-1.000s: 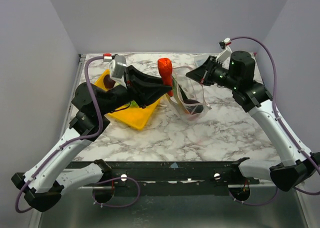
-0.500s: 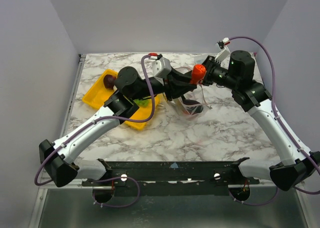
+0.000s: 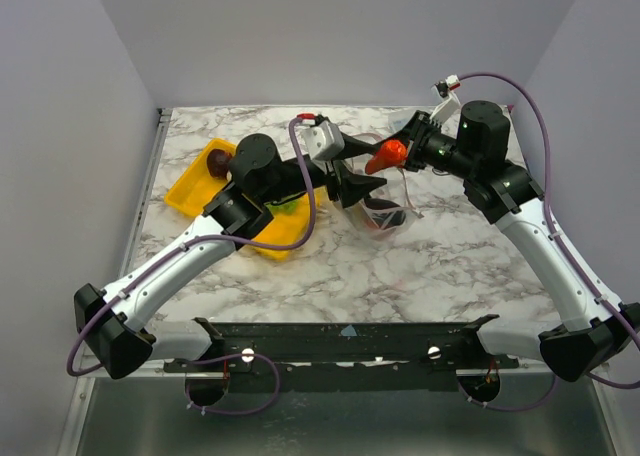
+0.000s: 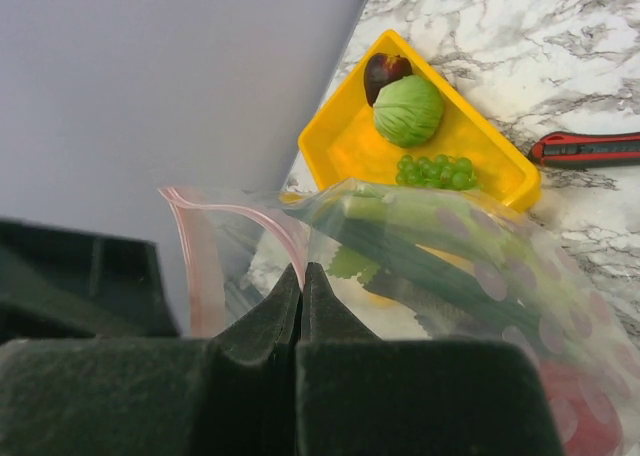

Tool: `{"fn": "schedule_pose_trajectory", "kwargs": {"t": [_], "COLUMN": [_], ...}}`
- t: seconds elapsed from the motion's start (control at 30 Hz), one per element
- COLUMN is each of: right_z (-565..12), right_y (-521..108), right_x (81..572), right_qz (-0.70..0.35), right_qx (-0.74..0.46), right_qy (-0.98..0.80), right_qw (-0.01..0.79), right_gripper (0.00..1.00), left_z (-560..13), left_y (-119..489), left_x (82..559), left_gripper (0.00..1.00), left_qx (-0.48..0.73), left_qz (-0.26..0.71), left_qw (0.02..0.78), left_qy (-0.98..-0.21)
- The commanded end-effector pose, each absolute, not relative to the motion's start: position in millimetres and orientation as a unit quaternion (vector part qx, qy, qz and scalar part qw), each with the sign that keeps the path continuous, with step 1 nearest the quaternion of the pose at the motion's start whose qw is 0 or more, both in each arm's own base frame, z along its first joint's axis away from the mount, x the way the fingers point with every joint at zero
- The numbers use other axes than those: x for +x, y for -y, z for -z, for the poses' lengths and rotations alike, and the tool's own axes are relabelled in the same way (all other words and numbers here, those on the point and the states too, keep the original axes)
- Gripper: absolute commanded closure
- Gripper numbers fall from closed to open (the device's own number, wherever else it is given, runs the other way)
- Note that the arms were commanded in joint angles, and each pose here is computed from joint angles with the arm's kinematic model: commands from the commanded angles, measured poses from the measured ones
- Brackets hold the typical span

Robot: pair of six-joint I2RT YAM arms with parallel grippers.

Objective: Place the food in the zip-top bag and seal the zipper
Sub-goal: Place the fake vegetable in the zipper food storage bag.

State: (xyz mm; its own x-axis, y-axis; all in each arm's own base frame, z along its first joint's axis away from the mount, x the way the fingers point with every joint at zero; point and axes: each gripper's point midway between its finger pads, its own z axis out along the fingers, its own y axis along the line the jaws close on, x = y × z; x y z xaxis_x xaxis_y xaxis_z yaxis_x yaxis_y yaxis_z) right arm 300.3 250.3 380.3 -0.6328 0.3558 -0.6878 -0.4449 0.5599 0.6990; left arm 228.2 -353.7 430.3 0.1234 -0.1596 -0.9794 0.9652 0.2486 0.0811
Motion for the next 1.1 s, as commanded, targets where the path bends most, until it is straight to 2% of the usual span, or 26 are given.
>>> {"fn": "schedule_pose_trajectory", "kwargs": {"t": [0.0, 0.1, 0.23, 0.4, 0.53, 0.57, 0.6, 0.63, 0.67, 0.73, 0.77, 0.8, 0.93, 1.07], "right_z": [-415, -414, -408, -396, -382, -380, -375, -371, -366, -355, -348, -342, -320, -315], "right_y": [-251, -251, -251, -253, -258, -260, -261, -263, -264, -266, -265, -265, -263, -268], "right_x": [295, 296, 298, 302, 300, 299, 298, 296, 294, 289, 286, 285, 275, 257], "right_qz": [-0.492, -0.489, -0.481, -0.47, -0.462, -0.462, -0.46, -0.459, -0.458, -0.454, -0.449, -0.441, -0.43, -0.458], "right_qx": [-0.047, -0.047, -0.046, -0.061, -0.088, -0.094, -0.104, -0.113, -0.124, -0.149, -0.159, -0.171, -0.205, -0.252], "right_qy": [-0.738, -0.739, -0.746, -0.759, -0.775, -0.778, -0.783, -0.786, -0.791, -0.798, -0.804, -0.809, -0.821, -0.803], "right_qw": [0.46, 0.46, 0.457, 0.446, 0.422, 0.416, 0.406, 0.398, 0.387, 0.366, 0.355, 0.348, 0.314, 0.287], "right_gripper": [1.0, 1.0, 1.0, 1.0, 1.0, 1.0, 1.0, 1.0, 1.0, 1.0, 1.0, 1.0, 1.0, 1.0], "left_z": [-411, -408, -422, -420, -399, -395, -392, -390, -386, -379, -378, -380, -395, -389], "left_y": [337, 327, 314, 303, 305, 307, 309, 310, 309, 302, 299, 294, 290, 304], "left_x": [253, 258, 241, 228, 210, 202, 188, 173, 162, 149, 150, 149, 142, 124], "left_gripper": [0.02, 0.01, 0.02, 0.17, 0.24, 0.32, 0.48, 0.58, 0.59, 0.53, 0.44, 0.4, 0.26, 0.26], "left_qx": [0.388, 0.363, 0.337, 0.281, 0.313, 0.333, 0.372, 0.414, 0.457, 0.516, 0.53, 0.54, 0.578, 0.639], "left_qz": [0.413, 0.412, 0.446, 0.48, 0.492, 0.496, 0.503, 0.505, 0.489, 0.442, 0.417, 0.398, 0.376, 0.41], "left_qw": [0.621, 0.614, 0.596, 0.534, 0.472, 0.461, 0.451, 0.442, 0.449, 0.48, 0.501, 0.518, 0.55, 0.503], "left_qy": [-0.543, -0.567, -0.577, -0.637, -0.662, -0.656, -0.637, -0.615, -0.592, -0.555, -0.543, -0.53, -0.471, -0.414]}}
